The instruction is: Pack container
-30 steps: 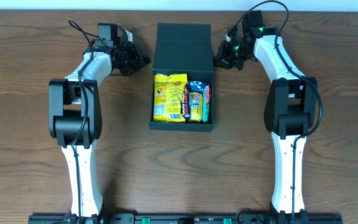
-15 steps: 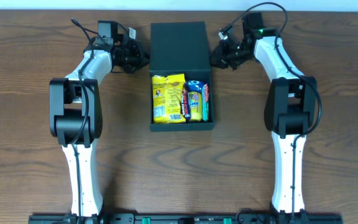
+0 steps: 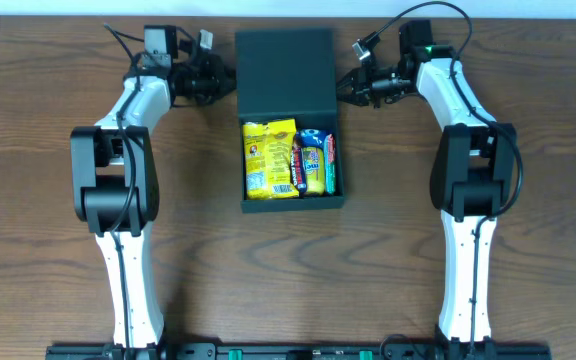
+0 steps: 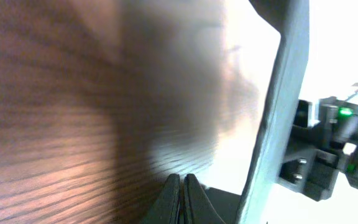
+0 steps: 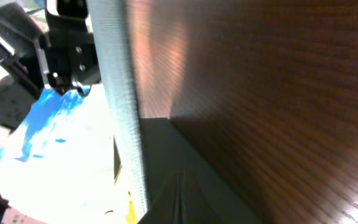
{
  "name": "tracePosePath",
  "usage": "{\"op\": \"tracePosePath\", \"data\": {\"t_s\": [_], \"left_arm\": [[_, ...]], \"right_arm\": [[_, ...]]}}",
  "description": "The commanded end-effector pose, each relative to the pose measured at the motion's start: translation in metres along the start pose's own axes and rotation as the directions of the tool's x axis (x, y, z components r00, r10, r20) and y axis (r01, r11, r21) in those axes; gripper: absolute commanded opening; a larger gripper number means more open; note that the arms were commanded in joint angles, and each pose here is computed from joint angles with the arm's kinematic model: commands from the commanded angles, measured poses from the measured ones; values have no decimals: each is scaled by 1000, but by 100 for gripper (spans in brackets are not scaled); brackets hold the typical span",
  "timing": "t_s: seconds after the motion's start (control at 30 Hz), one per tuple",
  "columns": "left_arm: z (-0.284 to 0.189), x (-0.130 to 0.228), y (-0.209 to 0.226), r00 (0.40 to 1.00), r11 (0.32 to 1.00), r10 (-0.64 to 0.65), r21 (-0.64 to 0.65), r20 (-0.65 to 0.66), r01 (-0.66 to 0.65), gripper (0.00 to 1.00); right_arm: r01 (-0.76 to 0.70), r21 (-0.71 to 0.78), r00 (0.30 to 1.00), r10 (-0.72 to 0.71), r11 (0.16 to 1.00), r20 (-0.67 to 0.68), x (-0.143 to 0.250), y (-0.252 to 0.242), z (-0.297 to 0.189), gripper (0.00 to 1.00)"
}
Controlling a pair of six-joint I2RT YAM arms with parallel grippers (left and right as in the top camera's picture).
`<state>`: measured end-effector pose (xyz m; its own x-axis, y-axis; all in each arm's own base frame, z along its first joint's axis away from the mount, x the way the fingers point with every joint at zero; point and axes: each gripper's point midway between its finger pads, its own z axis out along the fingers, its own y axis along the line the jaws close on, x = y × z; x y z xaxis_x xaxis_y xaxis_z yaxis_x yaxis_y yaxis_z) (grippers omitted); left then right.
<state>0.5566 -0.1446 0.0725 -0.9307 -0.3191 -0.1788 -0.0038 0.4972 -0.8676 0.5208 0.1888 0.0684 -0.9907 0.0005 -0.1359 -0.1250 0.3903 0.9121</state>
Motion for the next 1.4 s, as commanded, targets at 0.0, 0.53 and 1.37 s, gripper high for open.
{"op": "tracePosePath", "data": {"t_s": [0.0, 0.53, 1.37], "left_arm": [[-10, -10, -34, 996, 992, 89, 90, -2, -88, 6], [-79, -1, -139, 896, 894, 437, 70, 84, -443, 6], [-133, 59, -129, 853, 742, 510, -444, -112, -502, 6]], "right_arm": [[96, -75, 995, -95, 993, 15, -4, 30, -12, 2], [401, 92, 912, -407, 911, 53, 8, 131, -67, 1], [389, 401, 921, -348, 829, -175, 67, 112, -107, 2]]}}
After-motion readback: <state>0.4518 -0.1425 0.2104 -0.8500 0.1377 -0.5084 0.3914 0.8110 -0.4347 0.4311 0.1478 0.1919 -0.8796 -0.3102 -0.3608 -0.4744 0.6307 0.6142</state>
